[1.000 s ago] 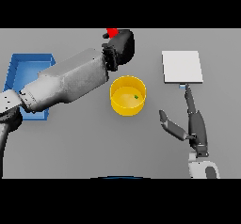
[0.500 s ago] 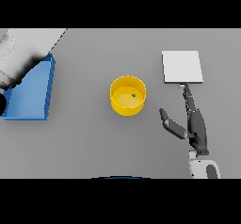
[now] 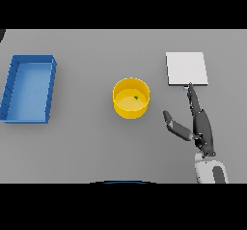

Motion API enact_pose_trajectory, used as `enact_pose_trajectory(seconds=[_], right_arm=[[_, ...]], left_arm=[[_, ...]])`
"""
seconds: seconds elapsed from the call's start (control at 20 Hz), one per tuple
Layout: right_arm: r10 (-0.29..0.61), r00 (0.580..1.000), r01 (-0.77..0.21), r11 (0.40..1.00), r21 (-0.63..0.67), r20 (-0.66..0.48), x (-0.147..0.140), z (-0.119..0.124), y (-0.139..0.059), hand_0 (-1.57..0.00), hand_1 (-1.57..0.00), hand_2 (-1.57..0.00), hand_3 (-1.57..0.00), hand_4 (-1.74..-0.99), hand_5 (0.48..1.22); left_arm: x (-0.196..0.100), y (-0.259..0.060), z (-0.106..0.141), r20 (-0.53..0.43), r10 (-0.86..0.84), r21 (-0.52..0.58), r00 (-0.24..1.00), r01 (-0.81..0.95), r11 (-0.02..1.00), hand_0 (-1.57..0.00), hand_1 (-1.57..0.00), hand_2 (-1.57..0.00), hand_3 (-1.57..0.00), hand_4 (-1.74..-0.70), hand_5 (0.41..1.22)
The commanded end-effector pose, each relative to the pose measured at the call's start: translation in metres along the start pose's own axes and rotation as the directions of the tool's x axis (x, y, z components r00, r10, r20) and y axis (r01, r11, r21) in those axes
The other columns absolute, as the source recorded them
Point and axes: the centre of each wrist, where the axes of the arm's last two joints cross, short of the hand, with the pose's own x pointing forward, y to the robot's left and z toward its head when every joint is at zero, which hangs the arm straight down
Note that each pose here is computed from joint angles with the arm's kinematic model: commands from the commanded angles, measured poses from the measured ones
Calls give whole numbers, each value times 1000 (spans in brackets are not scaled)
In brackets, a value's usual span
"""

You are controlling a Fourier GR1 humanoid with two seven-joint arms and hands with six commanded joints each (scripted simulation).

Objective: Pick up the red beaker and tilt it to pour out 1 green nut into yellow bowl. Pick up the yellow bowl and place it on the metallic measuring scale.

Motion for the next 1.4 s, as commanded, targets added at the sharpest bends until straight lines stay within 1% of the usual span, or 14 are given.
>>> enact_pose_trajectory(seconds=[0.0, 0.15, 0.35, 0.5, 0.65, 0.8, 0.95, 1.05, 1.1, 1.15, 1.2, 1.25, 1.3, 1.35], right_arm=[[3, 1000, -3, 1000, 2, -8, -1, 2, 1, 1, 1, 1, 1, -1217, 595], [26, 1000, -26, 1000, 9, -4, -2, 1, -7, 1, 1, 1, 1, -1212, 610], [42, 999, -42, 998, 39, -3, 0, 3, -3, 1, 1, 1, 1, -1210, 649], [48, 999, -47, 998, 39, -17, -1, 1, 0, 1, 1, 1, 1, -1210, 660], [40, 999, -40, 999, 37, -8, -1, 2, -1, 1, 1, 1, 1, -1218, 664], [39, 999, -39, 998, 39, 2, -2, 4, -2, 1, 1, 1, 1, -1217, 666], [55, 998, -55, 998, 34, -12, -2, 1, -1, 1, 1, 1, 1, -1207, 665], [49, 999, -49, 998, 35, 3, -2, 7, -3, 1, 1, 1, 1, -1205, 664], [52, 999, -52, 998, 42, 3, -3, 7, -2, 1, 1, 1, 1, -1202, 667], [55, 998, -55, 998, 38, -4, -2, 7, 0, 1, 1, 1, 1, -1197, 664], [49, 999, -49, 998, 36, -10, -1, 4, 2, 1, 1, 1, 1, -1192, 663], [42, 999, -41, 999, 32, -9, -1, 5, -2, 1, 1, 1, 1, -1188, 663], [55, 998, -54, 998, 28, -16, -1, 4, -3, 1, 1, 1, 1, -1187, 664], [52, 999, -52, 998, 29, 0, 0, 5, 2, 1, 1, 1, 1, -1185, 665]], left_arm=[[-18, -4, 6, -41, 56, 33, 998, -54, 998, -1571, -1571, -1569, -1415, -1739, 1221], [-47, -31, 25, -160, 221, 94, 962, -208, 974, -1571, -1571, -1570, -1445, -1740, 1221], [-72, -69, 63, -298, 345, 138, 890, -318, 938, -1571, -1571, -1570, -1452, -1741, 1221], [-85, -95, 91, -352, 387, 151, 852, -357, 922, -1571, -1571, -1571, -1452, -1741, 1221], [-96, -118, 109, -412, 412, 144, 813, -388, 910, -1571, -1571, -1571, -1450, -1741, 1221], [-100, -133, 122, -433, 428, 148, 793, -406, 902, -1571, -1571, -1571, -1509, -1741, 1221], [-96, -146, 129, -452, 423, 134, 785, -409, 902, -1571, -1571, -1571, -1539, -1741, 1117], [-100, -149, 127, -479, 394, 121, 784, -385, 915, -1571, -1571, -1571, -1551, -1741, 967], [-99, -152, 130, -473, 379, 91, 795, -384, 919, -1571, -1571, -1571, -1555, -1667, 908], [-100, -150, 135, -469, 360, 56, 807, -379, 924, -1571, -1571, -1571, -1503, -1530, 865], [-99, -148, 138, -468, 337, 3, 817, -380, 925, -1564, -1449, -1432, -1362, -1374, 830], [-99, -146, 141, -472, 328, -49, 818, -395, 917, -1457, -1180, -1187, -1129, -1229, 803], [-99, -143, 140, -478, 320, -92, 818, -409, 908, -1166, -944, -959, -903, -1120, 778], [-101, -139, 141, -474, 308, -131, 825, -412, 902, -932, -755, -767, -722, -1034, 758]])
